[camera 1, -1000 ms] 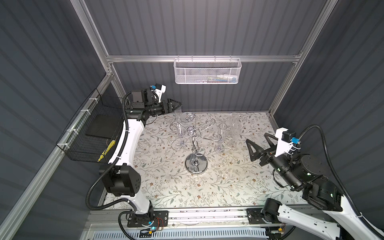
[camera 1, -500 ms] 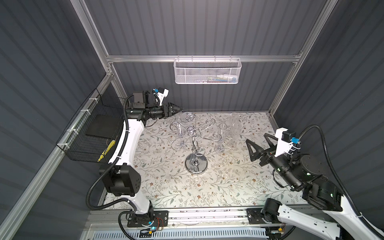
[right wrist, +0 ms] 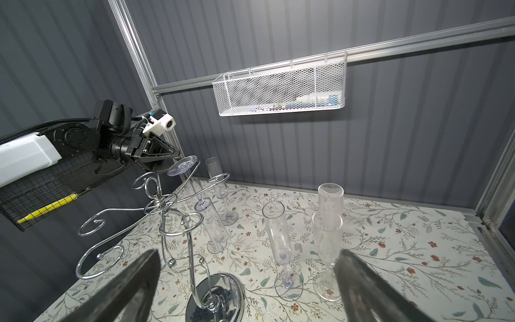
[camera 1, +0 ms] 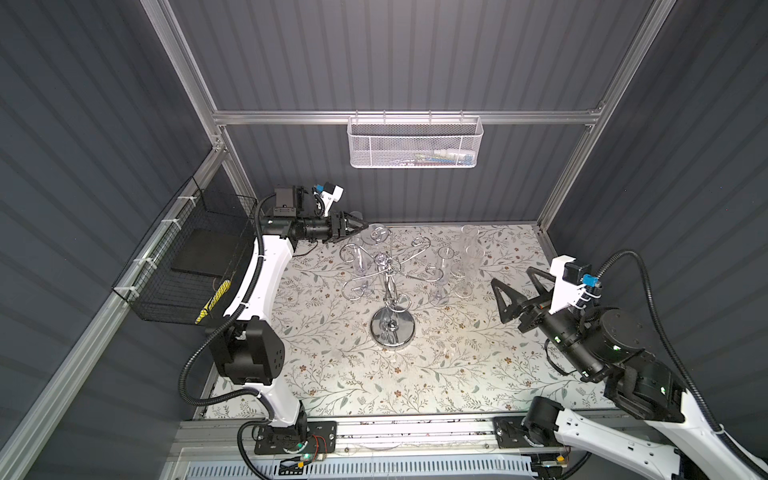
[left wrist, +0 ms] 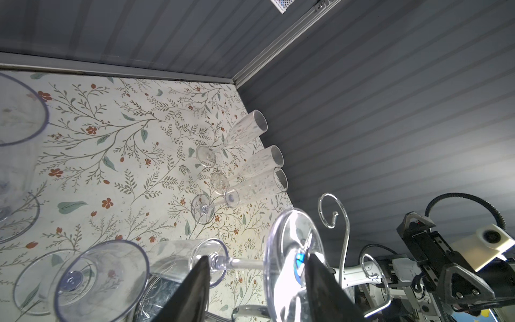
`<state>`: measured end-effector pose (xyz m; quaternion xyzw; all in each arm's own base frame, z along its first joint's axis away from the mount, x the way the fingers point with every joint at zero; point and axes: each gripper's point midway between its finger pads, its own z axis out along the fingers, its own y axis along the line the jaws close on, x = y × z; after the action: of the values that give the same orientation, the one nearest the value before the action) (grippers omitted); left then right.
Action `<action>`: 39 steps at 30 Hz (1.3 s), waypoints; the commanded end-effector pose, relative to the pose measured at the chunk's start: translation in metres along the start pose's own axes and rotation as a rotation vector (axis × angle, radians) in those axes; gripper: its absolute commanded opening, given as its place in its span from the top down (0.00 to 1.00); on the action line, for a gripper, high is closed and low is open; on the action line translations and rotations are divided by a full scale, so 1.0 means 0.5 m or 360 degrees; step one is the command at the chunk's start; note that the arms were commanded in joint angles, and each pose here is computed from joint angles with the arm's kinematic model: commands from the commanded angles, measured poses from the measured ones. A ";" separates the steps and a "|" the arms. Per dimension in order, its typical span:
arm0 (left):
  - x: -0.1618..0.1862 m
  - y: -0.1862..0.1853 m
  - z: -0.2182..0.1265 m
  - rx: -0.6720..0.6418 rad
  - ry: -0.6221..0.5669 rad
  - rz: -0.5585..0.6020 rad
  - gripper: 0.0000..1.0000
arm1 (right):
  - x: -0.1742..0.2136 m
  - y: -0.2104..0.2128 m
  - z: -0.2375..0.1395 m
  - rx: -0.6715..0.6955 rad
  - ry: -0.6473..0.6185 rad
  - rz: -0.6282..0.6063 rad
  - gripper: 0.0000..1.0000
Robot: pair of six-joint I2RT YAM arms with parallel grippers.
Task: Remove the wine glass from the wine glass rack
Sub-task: 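Move the open left gripper back toward the chrome rack, then position the left gripper fingers around the foot of a hanging flute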
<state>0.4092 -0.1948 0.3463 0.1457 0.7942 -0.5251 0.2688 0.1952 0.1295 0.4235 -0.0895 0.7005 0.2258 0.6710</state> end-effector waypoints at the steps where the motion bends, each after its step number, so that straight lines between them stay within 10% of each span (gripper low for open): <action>1: 0.003 -0.029 0.003 0.0070 0.0036 0.0042 0.46 | 0.001 -0.001 0.000 0.0003 0.0003 0.0006 0.01; 39: 0.003 -0.052 0.008 0.0166 0.0037 0.0011 0.87 | 0.006 -0.006 -0.004 0.0010 0.0004 0.0022 0.01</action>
<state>0.3983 -0.2063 0.3575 0.1680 0.7720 -0.5584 0.2529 0.1948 0.1295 0.4209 -0.0895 0.7029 0.2266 0.6682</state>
